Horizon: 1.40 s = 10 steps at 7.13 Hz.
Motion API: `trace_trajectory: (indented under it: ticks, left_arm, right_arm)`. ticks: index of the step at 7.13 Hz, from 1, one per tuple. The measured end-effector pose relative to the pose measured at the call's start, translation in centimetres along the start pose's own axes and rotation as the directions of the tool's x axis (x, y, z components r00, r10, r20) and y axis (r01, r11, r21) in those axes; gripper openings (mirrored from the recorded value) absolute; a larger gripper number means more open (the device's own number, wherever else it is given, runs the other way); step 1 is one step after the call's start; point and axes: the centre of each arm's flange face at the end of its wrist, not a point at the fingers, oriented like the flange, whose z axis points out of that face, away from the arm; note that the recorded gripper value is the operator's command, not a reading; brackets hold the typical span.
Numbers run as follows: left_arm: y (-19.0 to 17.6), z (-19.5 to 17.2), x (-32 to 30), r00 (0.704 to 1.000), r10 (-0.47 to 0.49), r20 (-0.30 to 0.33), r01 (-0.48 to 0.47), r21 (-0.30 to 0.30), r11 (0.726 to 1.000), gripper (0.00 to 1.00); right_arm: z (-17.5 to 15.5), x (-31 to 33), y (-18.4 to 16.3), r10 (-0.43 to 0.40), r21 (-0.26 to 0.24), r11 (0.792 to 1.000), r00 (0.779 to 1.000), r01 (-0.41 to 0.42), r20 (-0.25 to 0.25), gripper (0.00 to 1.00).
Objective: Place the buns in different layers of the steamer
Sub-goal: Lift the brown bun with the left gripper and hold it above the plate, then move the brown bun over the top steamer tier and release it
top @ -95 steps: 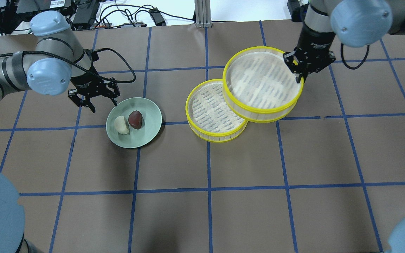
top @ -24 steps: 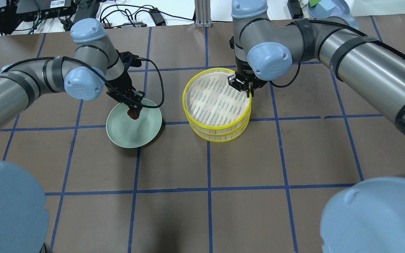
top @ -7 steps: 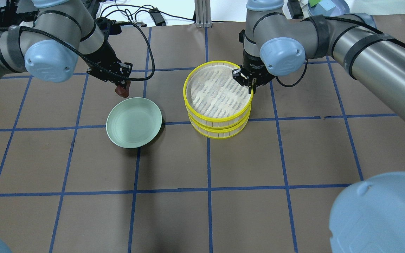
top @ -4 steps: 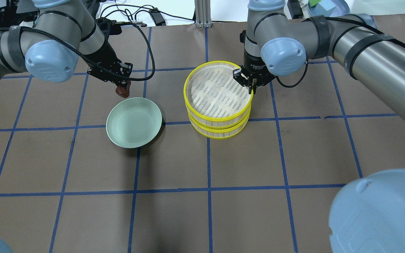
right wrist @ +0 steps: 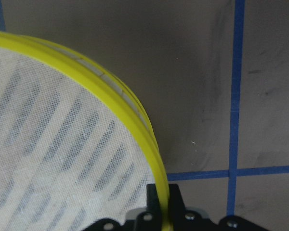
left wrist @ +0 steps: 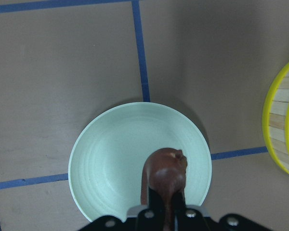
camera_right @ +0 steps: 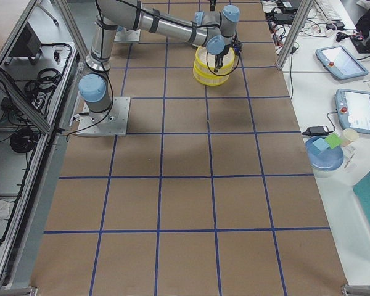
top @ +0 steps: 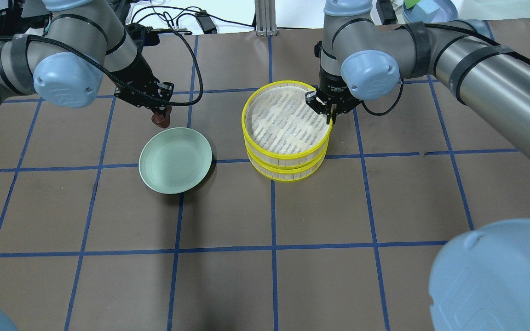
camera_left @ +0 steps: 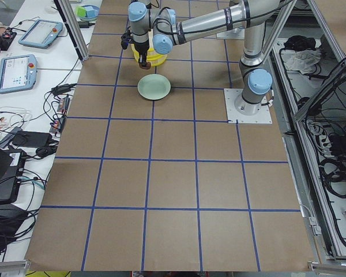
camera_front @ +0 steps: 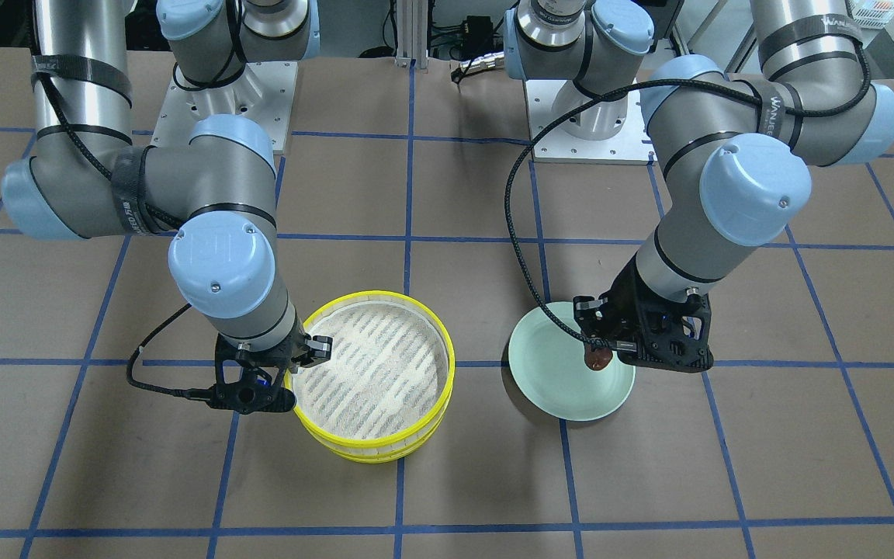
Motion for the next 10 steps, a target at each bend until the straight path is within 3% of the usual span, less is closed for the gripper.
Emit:
trace_trajectory:
  ticks: [4,7,10]
  left_arm:
    - [0.1,0.0,0.8,1.0,-0.019,-0.005,0.019,0.002,1.0,0.0]
    - [-0.2,-1.6,7.2,0.979,-0.156,-0.135,0.163,0.041,0.986,0.0]
    - [-0.4,-0.4,12.9,0.948,-0.207,-0.244,0.225,0.05,0.973,0.0]
  right_arm:
    - [0.2,0.1,0.3,0.009,-0.007,1.0,1.0,-0.009,-0.005,0.0]
    - [0.0,0.0,0.4,0.039,-0.003,0.999,0.999,-0.039,-0.006,0.0]
    - [0.1,-0.3,0.6,0.035,-0.002,0.999,0.999,-0.035,-0.023,0.0]
